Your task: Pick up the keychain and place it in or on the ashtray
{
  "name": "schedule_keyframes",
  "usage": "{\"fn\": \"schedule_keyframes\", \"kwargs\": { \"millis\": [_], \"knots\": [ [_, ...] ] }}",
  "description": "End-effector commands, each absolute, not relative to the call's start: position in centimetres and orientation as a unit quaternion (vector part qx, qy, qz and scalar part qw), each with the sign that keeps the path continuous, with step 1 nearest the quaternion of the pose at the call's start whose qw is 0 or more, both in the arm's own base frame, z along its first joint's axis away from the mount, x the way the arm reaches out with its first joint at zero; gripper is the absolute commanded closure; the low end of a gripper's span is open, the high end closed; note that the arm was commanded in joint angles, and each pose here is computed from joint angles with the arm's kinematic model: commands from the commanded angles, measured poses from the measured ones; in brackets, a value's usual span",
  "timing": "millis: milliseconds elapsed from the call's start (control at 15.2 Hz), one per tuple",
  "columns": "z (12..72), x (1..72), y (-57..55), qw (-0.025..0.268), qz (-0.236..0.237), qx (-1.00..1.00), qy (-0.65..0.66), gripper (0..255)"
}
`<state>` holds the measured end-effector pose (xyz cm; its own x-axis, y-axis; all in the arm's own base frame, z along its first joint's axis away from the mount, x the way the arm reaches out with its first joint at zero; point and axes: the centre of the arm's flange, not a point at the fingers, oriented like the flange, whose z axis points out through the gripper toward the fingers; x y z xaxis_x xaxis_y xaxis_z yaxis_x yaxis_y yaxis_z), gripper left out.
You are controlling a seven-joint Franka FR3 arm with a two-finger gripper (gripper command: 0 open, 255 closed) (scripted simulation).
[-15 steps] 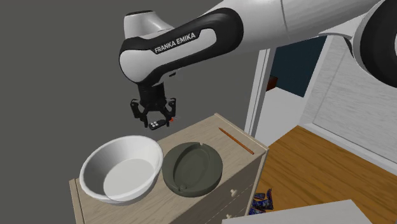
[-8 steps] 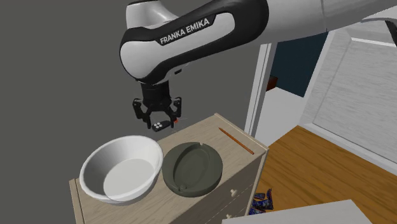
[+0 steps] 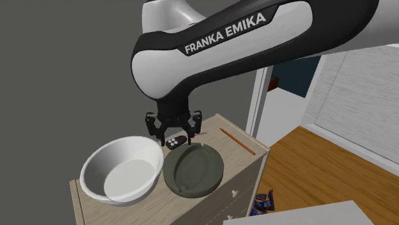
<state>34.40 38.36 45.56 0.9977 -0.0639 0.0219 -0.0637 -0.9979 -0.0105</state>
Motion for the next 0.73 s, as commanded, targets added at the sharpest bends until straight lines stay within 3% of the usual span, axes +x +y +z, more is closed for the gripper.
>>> {"fn": "schedule_keyframes", "kwargs": {
  "millis": [0, 660],
  "knots": [
    [45.6, 31.9, 37.1, 0.005, -0.011, -0.999, 0.033, 255],
    [40.3, 31.9, 37.1, 0.005, -0.011, -0.999, 0.033, 255]
  ]
}}
